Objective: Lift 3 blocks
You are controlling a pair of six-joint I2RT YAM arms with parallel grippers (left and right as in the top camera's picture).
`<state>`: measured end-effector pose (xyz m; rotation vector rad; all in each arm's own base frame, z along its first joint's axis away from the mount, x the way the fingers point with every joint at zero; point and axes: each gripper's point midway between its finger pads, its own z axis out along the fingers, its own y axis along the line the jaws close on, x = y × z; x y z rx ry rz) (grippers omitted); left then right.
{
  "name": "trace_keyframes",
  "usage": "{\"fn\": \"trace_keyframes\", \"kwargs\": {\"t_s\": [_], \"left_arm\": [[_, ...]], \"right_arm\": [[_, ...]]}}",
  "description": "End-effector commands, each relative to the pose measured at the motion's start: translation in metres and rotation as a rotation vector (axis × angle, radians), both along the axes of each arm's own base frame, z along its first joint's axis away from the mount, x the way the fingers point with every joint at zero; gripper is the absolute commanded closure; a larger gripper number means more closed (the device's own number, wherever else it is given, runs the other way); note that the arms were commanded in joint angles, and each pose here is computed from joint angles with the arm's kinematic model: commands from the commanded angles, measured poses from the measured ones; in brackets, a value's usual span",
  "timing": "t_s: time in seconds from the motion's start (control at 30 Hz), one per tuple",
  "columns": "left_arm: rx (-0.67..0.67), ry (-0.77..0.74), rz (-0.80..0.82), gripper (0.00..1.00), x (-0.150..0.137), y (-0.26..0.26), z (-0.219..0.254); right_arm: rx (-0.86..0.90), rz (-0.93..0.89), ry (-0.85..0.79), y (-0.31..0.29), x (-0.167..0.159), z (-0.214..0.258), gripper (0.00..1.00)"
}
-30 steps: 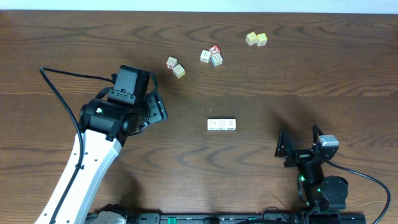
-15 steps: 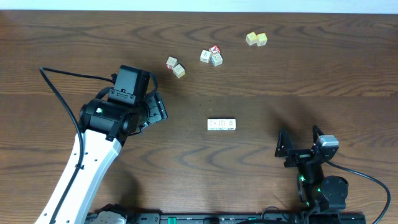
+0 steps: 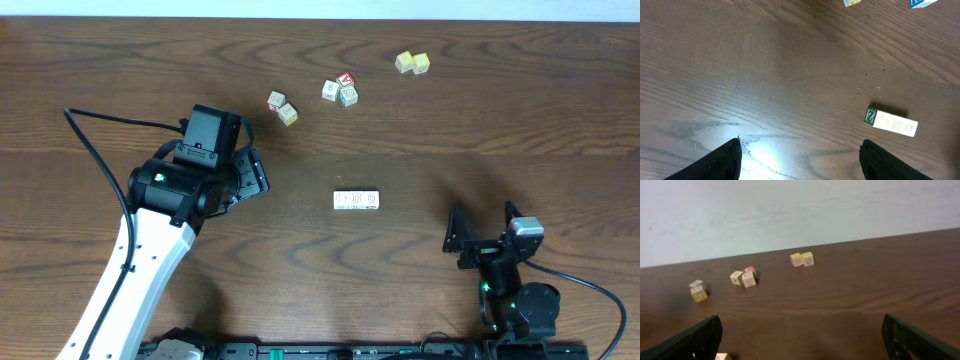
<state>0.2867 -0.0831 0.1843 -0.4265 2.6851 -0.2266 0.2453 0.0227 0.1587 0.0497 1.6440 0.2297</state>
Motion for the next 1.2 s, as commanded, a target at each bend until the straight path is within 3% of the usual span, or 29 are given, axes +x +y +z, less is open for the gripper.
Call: {"fn": "trace_keyframes", "kwargs": {"t_s": [0.0,0.13,1.17], "left_arm": [[0.008,-0.020,0.003,0.24,0.0041,0.0022,0.0063],[0.008,-0.020,0.003,0.24,0.0041,0.0022,0.0063],[0.008,-0.020,0.003,0.24,0.0041,0.0022,0.0063]], "right_arm": [[-0.158,-0.022,-0.014,-0.0062,0.0003,-0.0012,0.01],[-0.245,-0.032,-0.019,-0.0091,0.0004,-0.0019,0.01],[-0.216,-0.022,-0.020,-0.0070,0.0003,-0.0011,0.01]]}}
